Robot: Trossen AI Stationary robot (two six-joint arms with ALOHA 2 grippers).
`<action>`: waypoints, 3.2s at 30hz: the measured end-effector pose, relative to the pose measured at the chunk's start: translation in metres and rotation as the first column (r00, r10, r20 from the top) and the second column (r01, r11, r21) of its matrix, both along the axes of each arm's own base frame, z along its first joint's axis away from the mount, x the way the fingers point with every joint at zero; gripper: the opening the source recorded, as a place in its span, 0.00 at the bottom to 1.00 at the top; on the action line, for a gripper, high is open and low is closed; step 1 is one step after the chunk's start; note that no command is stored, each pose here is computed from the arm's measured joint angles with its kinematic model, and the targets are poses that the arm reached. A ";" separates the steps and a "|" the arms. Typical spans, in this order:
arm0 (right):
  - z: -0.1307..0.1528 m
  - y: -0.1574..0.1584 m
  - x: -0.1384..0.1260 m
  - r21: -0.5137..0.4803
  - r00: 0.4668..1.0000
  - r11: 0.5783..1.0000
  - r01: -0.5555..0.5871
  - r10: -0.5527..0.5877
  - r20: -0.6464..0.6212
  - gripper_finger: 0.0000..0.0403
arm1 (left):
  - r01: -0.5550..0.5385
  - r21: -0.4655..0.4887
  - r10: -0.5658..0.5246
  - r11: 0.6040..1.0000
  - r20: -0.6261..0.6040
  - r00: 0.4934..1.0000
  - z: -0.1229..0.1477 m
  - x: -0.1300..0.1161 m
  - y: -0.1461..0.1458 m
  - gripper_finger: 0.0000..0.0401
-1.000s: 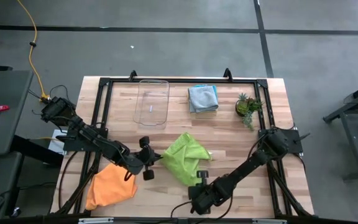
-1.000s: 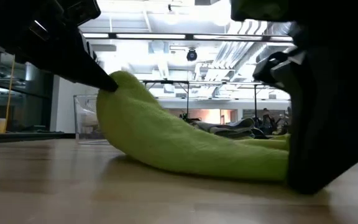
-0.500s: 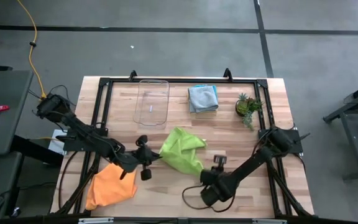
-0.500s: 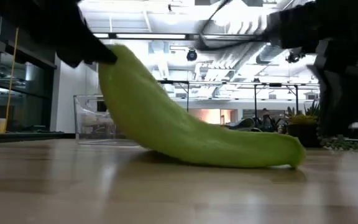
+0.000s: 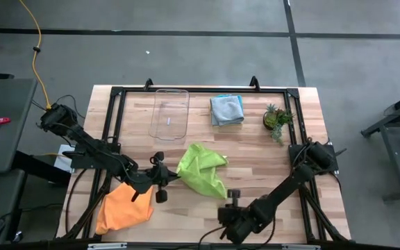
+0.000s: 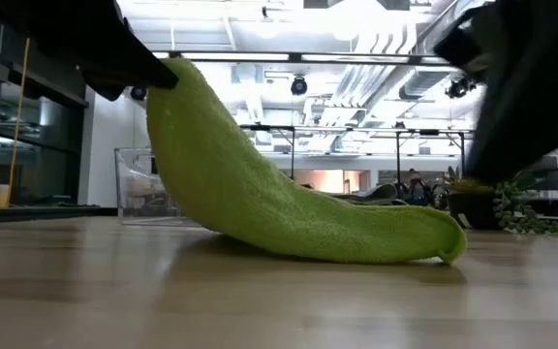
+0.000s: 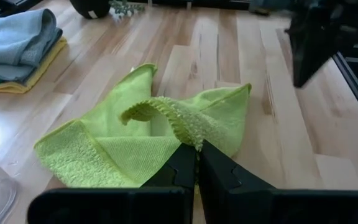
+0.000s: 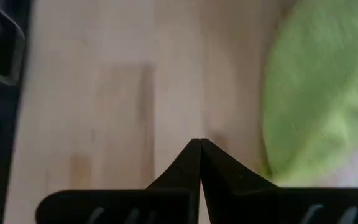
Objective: Fold microfiber towels
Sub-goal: Fold the green microfiber cloth
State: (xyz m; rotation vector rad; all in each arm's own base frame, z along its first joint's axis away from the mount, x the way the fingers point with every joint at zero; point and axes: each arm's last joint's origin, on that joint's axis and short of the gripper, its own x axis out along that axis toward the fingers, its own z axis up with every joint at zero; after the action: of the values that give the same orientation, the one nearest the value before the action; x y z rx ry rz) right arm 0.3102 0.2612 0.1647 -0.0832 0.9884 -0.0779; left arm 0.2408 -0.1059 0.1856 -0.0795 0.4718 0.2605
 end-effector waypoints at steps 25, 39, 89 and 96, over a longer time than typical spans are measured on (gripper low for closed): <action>-0.029 -0.055 -0.019 -0.144 0.959 0.965 0.219 -0.240 -0.149 0.00 | 0.036 0.005 -0.036 0.999 -0.009 0.999 0.000 0.000 -0.001 0.00; 0.006 -0.064 -0.054 -0.329 0.921 0.873 0.360 -0.388 -0.021 0.00 | 0.037 0.005 -0.037 0.999 -0.010 0.999 0.000 0.000 -0.001 0.00; -0.053 -0.107 -0.078 0.235 0.917 0.952 0.198 -0.264 0.298 0.16 | 0.085 -0.027 -0.087 0.996 -0.085 0.993 -0.006 -0.002 0.000 0.00; -0.052 -0.107 -0.078 0.232 0.929 0.958 0.170 -0.234 0.285 0.03 | 0.069 -0.054 -0.073 0.996 -0.079 0.994 -0.006 -0.002 0.000 0.00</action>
State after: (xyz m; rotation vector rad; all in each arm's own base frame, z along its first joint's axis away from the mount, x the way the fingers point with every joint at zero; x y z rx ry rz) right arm 0.2322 0.1543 0.1125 0.2168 0.6815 -0.1744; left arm 0.2384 -0.1064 0.1798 -0.1027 0.5605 0.1824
